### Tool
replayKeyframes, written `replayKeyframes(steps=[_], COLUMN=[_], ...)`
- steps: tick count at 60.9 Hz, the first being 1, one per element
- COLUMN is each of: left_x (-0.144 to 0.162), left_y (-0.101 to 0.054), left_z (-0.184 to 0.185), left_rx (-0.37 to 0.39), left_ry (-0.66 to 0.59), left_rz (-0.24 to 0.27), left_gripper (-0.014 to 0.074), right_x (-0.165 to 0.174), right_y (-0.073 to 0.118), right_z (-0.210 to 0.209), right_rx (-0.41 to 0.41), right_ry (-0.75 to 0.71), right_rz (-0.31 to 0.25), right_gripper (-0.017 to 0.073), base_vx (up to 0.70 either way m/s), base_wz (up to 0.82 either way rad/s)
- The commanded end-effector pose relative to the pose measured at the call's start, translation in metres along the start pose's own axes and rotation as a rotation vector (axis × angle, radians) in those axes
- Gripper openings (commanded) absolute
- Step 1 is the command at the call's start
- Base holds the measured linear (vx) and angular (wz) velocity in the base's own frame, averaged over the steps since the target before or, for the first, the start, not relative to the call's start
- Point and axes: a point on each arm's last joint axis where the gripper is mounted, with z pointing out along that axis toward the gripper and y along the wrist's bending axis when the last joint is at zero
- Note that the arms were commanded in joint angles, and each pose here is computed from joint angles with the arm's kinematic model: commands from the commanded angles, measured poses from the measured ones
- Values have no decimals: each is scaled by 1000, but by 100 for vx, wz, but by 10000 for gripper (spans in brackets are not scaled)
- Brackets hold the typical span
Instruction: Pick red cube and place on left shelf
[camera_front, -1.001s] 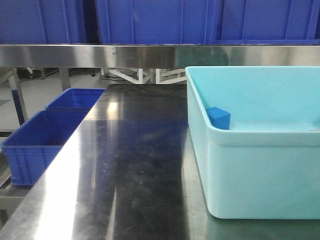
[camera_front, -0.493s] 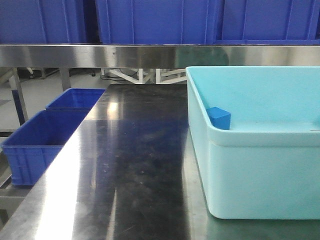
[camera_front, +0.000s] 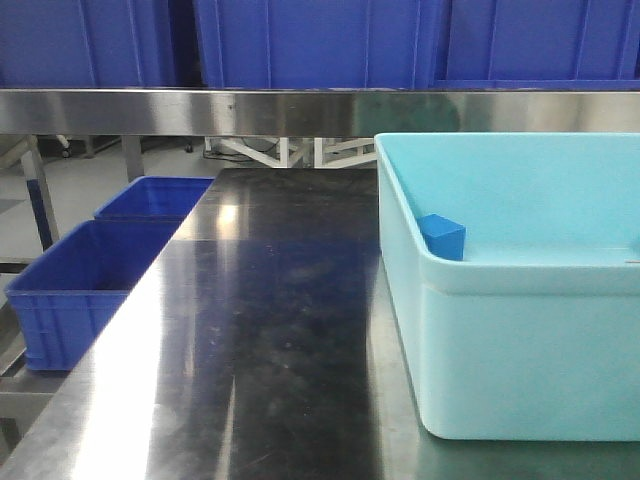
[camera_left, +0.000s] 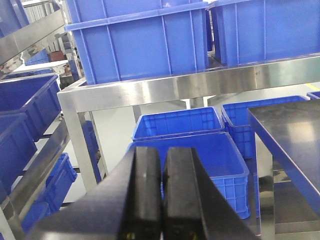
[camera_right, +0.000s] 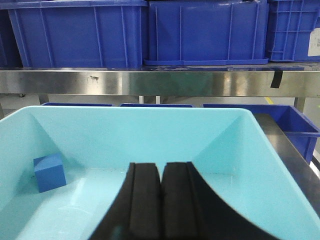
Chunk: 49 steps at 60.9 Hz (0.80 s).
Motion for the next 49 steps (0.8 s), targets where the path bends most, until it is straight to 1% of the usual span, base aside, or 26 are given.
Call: replayKeyframes(steps=[1,7,15,22,35,39,49], left_x=[0,0,0,0,0,0,0], left_y=[0,0,0,0,0,0,0], left_z=[1,1,1,1,1,1,1], left_rx=[-4,-4,-4,-4,-4,-4,-4], left_ry=[-60,-60,-60,-60,-60,-60,-60], left_rz=[-5,-5,-5,-5,-5,-5,-5], left_gripper=[106,106,106,106,106,106,106], right_x=[-18,-22,-33,-55,-105,-115,-133], right_y=[1,2,2,4,7,8,9], right_z=[-3,-3,3,15,58,73,110], right_rx=[-7,-9,-3,0,1,1,18], right_ry=[-138,-157,-95,-54,8,33,189], right_rz=[-20,-20,-19,-19,-18,-18,-18], right_gripper=[57,57,57,57,57,57,60], base_vx=[1,0,0,0,0,0,-2], base_wz=[6,0,0,0,0,0,-14])
